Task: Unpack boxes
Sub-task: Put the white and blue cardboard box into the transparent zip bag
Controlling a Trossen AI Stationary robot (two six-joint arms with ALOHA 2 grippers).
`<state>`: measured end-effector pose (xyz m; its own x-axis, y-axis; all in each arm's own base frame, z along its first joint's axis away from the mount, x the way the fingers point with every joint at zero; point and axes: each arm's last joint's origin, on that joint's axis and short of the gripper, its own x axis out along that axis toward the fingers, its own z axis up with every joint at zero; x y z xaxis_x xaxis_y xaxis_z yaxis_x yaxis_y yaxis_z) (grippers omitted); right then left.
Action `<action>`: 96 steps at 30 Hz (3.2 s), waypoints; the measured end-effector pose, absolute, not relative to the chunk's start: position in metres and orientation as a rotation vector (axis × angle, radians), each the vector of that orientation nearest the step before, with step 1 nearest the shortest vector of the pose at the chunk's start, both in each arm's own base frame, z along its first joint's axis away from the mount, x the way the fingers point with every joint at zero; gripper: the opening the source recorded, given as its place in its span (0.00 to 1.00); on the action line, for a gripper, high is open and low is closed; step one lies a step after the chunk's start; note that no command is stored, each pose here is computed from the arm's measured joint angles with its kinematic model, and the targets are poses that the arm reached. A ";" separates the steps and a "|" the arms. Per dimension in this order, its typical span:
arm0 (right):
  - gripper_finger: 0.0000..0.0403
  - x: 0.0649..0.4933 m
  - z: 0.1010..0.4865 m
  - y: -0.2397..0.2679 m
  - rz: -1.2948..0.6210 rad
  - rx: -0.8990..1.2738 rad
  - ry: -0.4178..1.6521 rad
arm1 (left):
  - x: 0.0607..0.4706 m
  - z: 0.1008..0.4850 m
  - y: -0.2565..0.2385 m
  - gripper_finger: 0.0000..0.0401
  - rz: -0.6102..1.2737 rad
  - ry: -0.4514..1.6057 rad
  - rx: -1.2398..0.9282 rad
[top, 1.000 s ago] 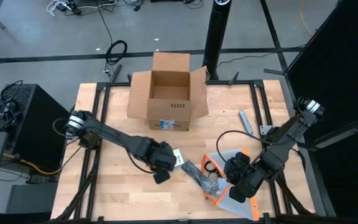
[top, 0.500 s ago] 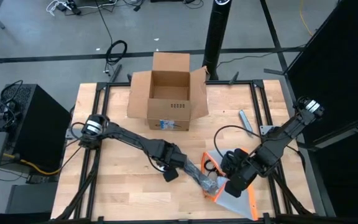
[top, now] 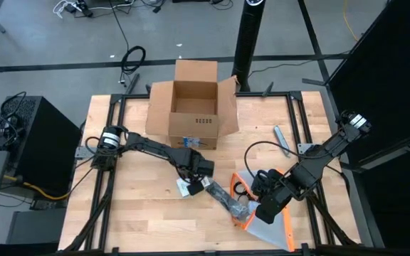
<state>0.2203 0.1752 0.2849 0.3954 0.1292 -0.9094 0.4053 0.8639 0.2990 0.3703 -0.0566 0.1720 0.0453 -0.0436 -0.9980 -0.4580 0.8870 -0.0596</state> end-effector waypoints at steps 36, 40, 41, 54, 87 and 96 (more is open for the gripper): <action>0.00 0.220 0.285 0.175 -0.173 0.508 1.167 | 0.372 0.193 -0.102 0.90 0.363 1.454 -0.557; 0.00 0.220 0.285 0.175 -0.174 0.507 1.167 | 0.372 0.193 -0.104 0.89 0.361 1.465 -0.593; 0.00 0.220 0.285 0.175 -0.174 0.507 1.166 | 0.372 0.193 -0.103 0.89 0.375 1.462 -0.601; 0.00 0.225 0.277 0.178 -0.205 0.484 1.163 | 0.378 0.162 -0.112 0.96 0.460 1.498 -0.564; 0.00 0.226 0.277 0.179 -0.186 0.485 1.173 | 0.394 0.133 -0.106 0.00 0.695 1.309 -0.493; 0.00 0.225 0.277 0.181 -0.161 0.466 1.184 | 0.374 0.171 -0.099 0.00 0.768 1.379 -0.298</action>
